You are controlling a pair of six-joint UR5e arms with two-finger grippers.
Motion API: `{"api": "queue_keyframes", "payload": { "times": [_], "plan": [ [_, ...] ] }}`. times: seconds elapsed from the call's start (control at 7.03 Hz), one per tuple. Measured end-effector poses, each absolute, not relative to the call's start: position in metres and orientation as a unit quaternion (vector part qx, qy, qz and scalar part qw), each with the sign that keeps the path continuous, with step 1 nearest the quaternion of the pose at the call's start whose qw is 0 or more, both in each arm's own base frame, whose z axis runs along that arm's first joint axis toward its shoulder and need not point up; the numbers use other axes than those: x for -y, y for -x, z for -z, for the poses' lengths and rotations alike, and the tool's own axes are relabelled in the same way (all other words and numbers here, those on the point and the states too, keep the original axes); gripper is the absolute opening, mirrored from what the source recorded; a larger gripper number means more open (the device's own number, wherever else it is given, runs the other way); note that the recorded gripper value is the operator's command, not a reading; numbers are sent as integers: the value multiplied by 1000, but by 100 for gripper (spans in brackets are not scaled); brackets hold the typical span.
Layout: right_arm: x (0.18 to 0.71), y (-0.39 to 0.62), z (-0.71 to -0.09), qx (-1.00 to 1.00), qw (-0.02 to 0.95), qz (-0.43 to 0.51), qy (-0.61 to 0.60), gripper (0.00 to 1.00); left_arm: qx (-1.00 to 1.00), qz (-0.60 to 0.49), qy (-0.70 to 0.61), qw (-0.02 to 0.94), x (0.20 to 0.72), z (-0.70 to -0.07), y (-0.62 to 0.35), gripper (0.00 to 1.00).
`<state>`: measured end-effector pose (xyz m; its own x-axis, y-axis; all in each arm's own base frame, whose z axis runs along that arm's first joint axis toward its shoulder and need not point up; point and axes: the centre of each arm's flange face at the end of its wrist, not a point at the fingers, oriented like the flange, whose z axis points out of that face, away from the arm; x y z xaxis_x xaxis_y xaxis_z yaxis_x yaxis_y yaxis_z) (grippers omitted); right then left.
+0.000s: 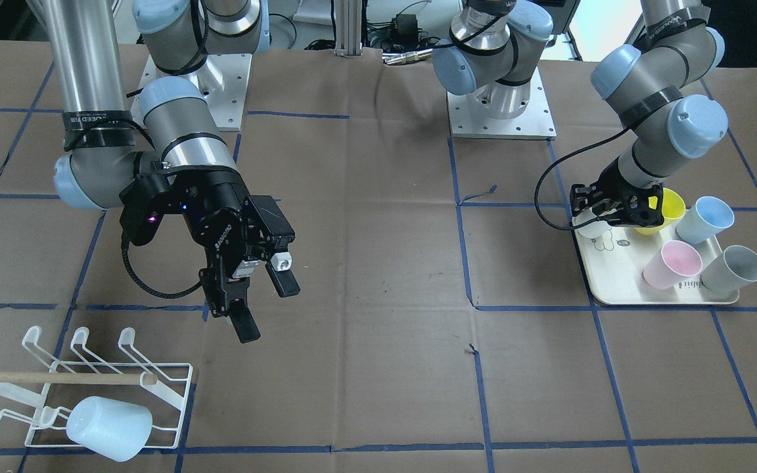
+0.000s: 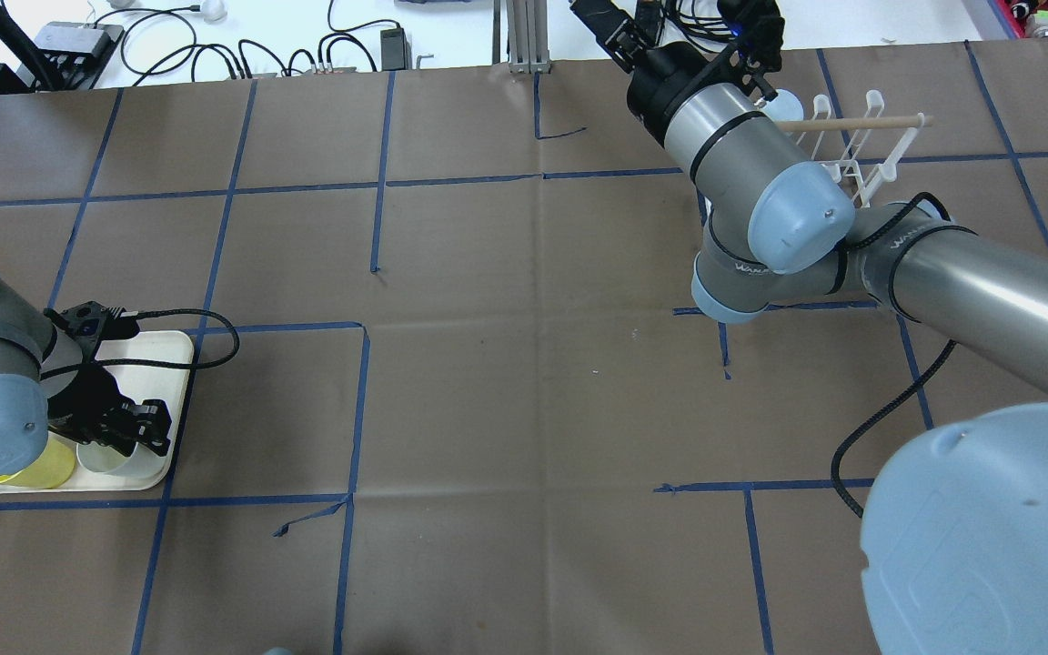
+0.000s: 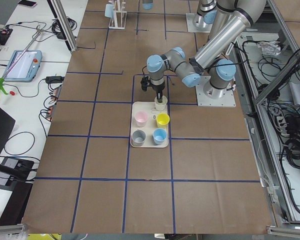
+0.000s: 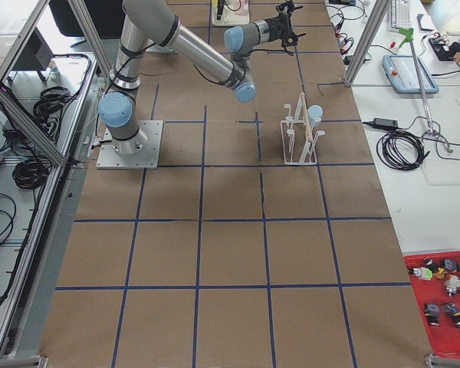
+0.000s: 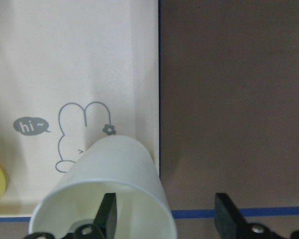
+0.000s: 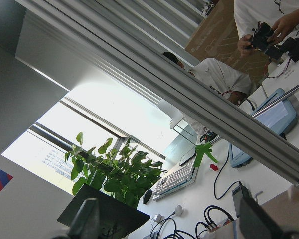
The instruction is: Transfer IKEA cup to right arm and place on rack
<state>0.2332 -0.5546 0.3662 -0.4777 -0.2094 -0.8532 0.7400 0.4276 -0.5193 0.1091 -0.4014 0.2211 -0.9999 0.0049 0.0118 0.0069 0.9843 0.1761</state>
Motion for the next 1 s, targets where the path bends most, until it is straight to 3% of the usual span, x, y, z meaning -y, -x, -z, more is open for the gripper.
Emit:
{"api": "queue_keyframes", "payload": {
  "times": [0.43, 1.0],
  "plan": [
    [554, -247, -347, -684, 529, 423, -270, 100, 996, 94, 1, -6, 405, -239, -112, 0],
    [556, -274, -326, -713, 523, 340, -320, 100, 994, 107, 15, -9, 457, -394, -124, 0]
  ]
}}
